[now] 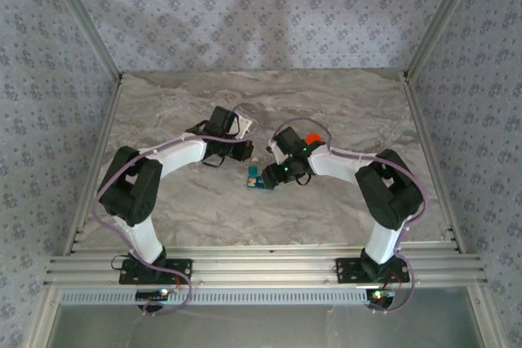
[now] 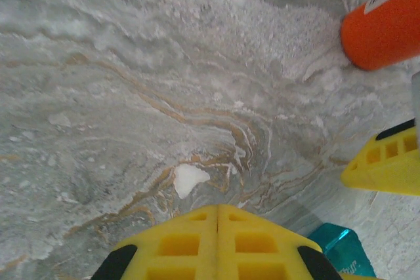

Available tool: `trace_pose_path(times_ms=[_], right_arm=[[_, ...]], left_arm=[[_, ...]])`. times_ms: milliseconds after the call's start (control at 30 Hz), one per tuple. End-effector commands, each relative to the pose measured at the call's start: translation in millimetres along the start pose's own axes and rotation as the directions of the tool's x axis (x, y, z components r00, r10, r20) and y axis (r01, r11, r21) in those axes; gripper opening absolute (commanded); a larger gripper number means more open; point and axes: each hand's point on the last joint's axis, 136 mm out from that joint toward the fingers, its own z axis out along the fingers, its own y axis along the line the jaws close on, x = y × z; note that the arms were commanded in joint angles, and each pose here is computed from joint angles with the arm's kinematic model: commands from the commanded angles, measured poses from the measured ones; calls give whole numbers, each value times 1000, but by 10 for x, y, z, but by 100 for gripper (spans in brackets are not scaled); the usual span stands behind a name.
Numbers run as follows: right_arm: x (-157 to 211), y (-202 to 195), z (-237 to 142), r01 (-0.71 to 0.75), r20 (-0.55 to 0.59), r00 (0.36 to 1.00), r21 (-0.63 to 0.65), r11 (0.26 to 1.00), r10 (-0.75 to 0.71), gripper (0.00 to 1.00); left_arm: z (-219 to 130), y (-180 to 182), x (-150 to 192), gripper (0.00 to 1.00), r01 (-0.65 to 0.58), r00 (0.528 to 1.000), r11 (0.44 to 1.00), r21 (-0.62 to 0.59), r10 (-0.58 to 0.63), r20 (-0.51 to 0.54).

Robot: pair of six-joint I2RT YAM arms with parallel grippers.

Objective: Sort the pills into containers

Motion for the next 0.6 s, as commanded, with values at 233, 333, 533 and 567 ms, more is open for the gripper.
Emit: trace_pose_path(times_ms=[233, 333, 533, 567], right_arm=[[62, -110, 62, -15, -41, 999, 37, 999, 16, 64], [64, -108, 72, -15, -43, 999, 37, 999, 16, 64], [73, -134, 77, -23, -46, 999, 42, 999, 24, 63], [70, -127, 76, -23, -46, 999, 39, 999, 24, 63]], left_arm=[[132, -155, 299, 0, 13, 995, 998, 56, -7, -98], [121, -200, 316, 0, 9, 995, 998, 65, -2, -98], [70, -276, 362, 0, 6, 995, 997, 76, 2, -98], [59, -288, 372, 0, 5, 995, 997, 78, 2, -98]])
